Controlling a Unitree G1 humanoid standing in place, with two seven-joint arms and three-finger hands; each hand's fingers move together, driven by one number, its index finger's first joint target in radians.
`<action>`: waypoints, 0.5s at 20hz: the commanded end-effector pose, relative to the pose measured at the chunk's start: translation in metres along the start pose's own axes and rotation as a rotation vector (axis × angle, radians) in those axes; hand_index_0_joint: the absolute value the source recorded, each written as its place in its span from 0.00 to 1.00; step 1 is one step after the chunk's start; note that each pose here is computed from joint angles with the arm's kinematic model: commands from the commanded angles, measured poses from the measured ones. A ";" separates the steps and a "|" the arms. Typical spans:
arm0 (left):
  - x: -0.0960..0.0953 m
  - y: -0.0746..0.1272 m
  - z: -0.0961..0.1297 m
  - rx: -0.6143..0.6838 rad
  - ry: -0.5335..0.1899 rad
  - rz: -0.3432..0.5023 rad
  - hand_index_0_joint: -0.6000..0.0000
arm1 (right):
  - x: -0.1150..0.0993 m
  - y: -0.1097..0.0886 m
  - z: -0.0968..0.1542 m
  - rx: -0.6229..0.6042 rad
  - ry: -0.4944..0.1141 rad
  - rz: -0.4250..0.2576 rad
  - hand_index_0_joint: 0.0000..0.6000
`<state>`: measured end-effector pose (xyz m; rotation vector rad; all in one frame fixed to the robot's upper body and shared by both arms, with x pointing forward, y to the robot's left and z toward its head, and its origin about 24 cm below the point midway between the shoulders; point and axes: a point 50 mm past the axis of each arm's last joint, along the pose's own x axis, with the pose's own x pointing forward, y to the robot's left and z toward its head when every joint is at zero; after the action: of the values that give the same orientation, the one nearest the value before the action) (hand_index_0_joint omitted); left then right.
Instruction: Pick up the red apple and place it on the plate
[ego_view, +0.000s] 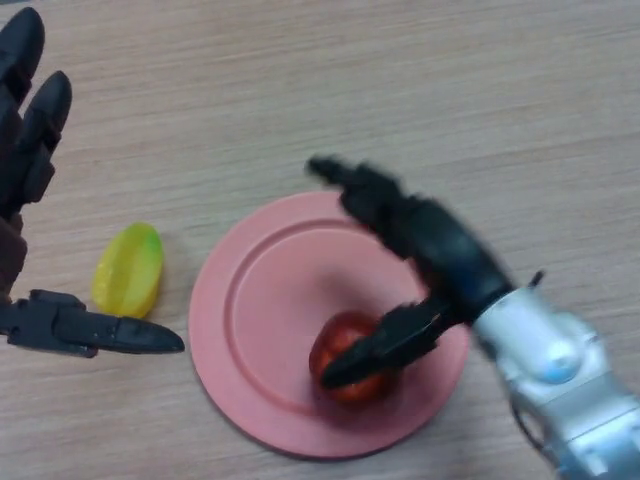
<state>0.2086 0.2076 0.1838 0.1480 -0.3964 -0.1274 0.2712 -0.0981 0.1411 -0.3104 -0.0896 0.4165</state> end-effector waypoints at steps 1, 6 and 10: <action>0.002 0.003 0.022 0.116 -0.143 0.018 1.00 | -0.025 -0.037 0.036 0.020 -0.226 -0.092 0.00; 0.013 0.007 0.019 0.085 -0.116 0.031 1.00 | -0.052 -0.072 0.047 0.107 -0.289 -0.179 0.00; 0.021 0.002 0.020 0.094 -0.103 0.029 1.00 | -0.067 -0.073 0.052 0.024 -0.345 -0.149 0.00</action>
<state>0.2285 0.1983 0.1852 0.1584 -0.3542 -0.1272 0.2425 -0.1726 0.1770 -0.1810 -0.1932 0.3105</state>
